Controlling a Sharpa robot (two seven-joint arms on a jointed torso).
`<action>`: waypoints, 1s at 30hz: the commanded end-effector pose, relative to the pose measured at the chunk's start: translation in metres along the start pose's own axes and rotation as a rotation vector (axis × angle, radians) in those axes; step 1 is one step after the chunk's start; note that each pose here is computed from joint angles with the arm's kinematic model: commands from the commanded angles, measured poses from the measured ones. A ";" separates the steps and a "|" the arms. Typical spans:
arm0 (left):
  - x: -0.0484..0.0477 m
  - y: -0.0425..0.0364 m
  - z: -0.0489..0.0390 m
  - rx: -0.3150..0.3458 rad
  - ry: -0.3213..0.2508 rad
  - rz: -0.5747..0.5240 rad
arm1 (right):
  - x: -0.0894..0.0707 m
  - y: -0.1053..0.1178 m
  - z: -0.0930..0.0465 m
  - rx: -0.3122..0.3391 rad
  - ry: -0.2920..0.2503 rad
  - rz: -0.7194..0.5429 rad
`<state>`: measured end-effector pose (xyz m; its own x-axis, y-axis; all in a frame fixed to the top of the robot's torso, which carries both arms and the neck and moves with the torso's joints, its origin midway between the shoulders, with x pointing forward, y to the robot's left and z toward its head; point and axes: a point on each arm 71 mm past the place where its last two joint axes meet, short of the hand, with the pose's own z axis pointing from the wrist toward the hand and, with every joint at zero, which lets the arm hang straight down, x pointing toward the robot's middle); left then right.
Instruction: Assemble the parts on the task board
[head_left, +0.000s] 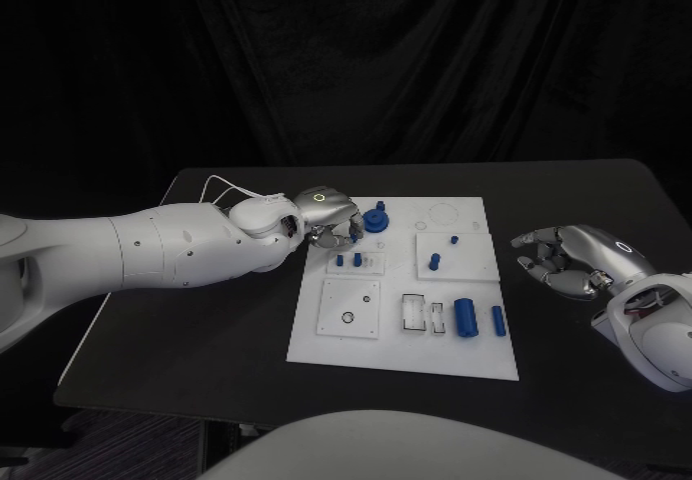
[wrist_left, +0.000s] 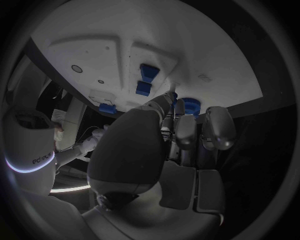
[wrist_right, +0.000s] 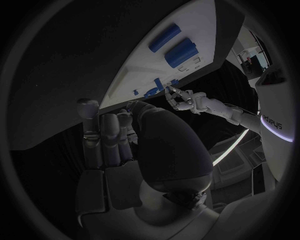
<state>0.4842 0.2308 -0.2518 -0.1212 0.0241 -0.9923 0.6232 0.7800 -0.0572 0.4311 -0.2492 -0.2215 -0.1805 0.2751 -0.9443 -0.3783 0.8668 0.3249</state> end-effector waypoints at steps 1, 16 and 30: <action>0.0044 -0.0030 -0.0001 0.010 0.024 -0.007 | 0.001 0.000 -0.001 -0.001 0.004 -0.001; 0.0043 -0.0024 -0.0001 0.005 0.022 -0.006 | 0.001 0.000 -0.001 -0.002 0.003 -0.001; 0.0047 -0.0025 -0.0012 0.005 0.030 -0.008 | 0.001 0.000 -0.001 0.005 0.003 0.016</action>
<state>0.4838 0.2313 -0.2517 -0.1234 0.0245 -0.9921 0.6196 0.7828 -0.0577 0.4310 -0.2496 -0.2217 -0.1849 0.2813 -0.9416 -0.3726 0.8666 0.3320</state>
